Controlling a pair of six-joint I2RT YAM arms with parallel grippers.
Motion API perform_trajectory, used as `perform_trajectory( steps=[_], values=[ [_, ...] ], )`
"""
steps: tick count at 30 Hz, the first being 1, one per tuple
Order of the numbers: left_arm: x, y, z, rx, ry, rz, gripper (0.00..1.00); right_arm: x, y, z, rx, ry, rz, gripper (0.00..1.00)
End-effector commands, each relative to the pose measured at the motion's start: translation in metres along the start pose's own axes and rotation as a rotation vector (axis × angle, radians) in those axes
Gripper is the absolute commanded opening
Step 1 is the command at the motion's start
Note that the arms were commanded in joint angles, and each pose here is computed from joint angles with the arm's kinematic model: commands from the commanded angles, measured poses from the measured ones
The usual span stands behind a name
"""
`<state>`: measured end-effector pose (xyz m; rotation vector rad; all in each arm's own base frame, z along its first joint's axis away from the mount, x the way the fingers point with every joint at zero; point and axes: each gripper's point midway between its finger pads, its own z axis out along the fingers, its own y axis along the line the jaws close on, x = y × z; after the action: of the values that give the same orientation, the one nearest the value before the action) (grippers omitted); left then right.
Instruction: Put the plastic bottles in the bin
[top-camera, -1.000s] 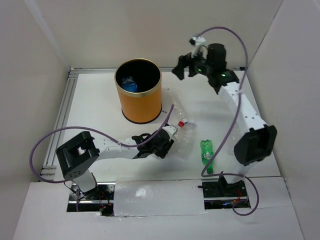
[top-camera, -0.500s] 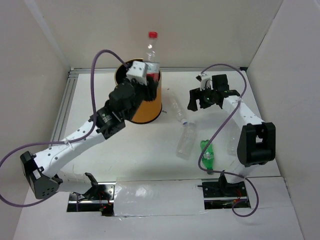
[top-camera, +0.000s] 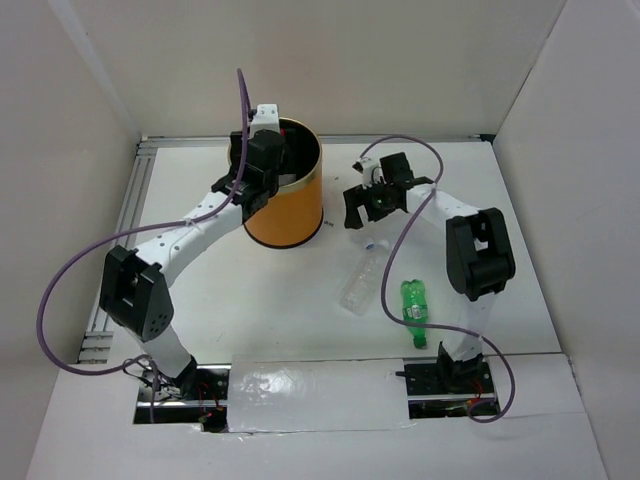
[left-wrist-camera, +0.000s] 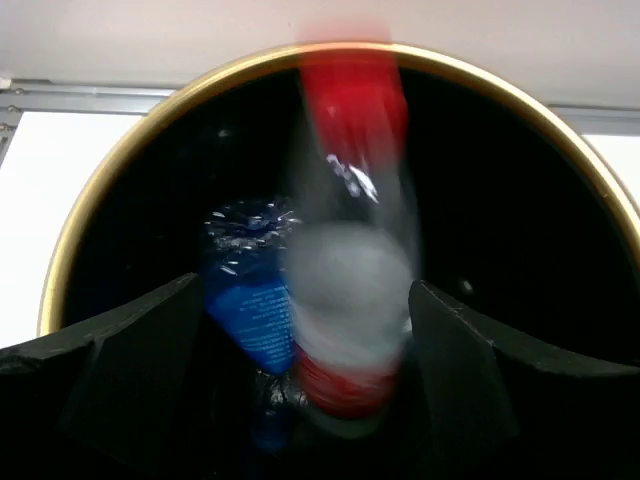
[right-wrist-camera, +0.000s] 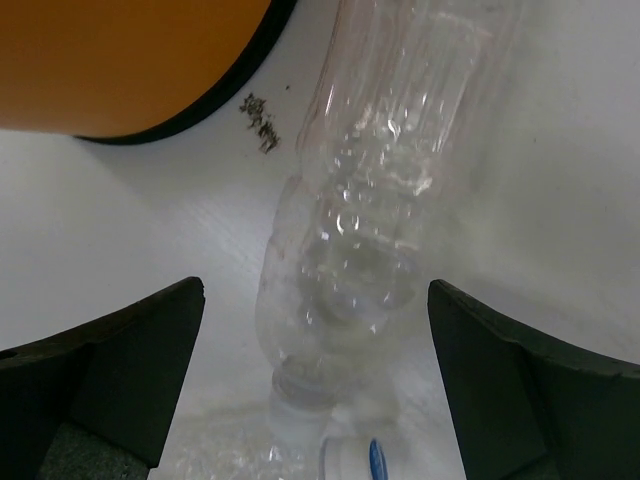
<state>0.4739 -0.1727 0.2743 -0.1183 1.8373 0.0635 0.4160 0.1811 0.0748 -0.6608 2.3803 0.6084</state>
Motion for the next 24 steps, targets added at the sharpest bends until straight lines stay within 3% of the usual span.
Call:
perform_trajectory(
  steps=[1, 5, 7, 8, 11, 12, 14, 18, 21, 24],
  values=[
    [-0.06, -0.004, -0.021, 0.04, -0.113, -0.093, 0.96, -0.032, -0.016, 0.019, 0.083, -0.085, -0.066, 1.0],
    [-0.092, -0.024, -0.07, 0.162, -0.192, -0.044, 1.0, -0.023, -0.031, 0.039, 0.143, -0.072, -0.049, 0.9],
    [-0.079, -0.046, -0.098, 0.272, -0.19, -0.007, 1.0, -0.026, -0.037, 0.04, 0.14, -0.084, -0.044, 0.8],
    [-0.074, -0.051, -0.11, 0.319, -0.189, 0.009, 0.98, -0.027, -0.037, 0.038, 0.118, -0.089, -0.038, 0.63],
    [-0.039, -0.068, -0.157, 0.518, -0.131, 0.009, 0.95, -0.047, -0.033, 0.013, 0.085, -0.144, -0.058, 0.36],
    [-0.001, -0.074, -0.166, 0.563, -0.065, 0.031, 0.95, -0.054, -0.037, 0.001, 0.086, -0.161, -0.066, 0.22],
    [0.027, -0.08, -0.192, 0.676, -0.014, 0.01, 0.95, -0.078, -0.031, -0.032, 0.075, -0.215, -0.106, 0.1],
    [0.127, -0.095, -0.226, 0.808, 0.147, 0.034, 0.95, -0.16, -0.002, -0.111, 0.057, -0.441, -0.237, 0.07],
    [0.156, -0.107, -0.235, 0.847, 0.158, 0.039, 0.95, -0.215, 0.042, -0.156, -0.016, -0.619, -0.34, 0.1],
    [0.182, -0.12, -0.231, 0.854, 0.181, 0.046, 0.96, -0.25, 0.083, -0.164, -0.107, -0.726, -0.39, 0.14]
  ],
)
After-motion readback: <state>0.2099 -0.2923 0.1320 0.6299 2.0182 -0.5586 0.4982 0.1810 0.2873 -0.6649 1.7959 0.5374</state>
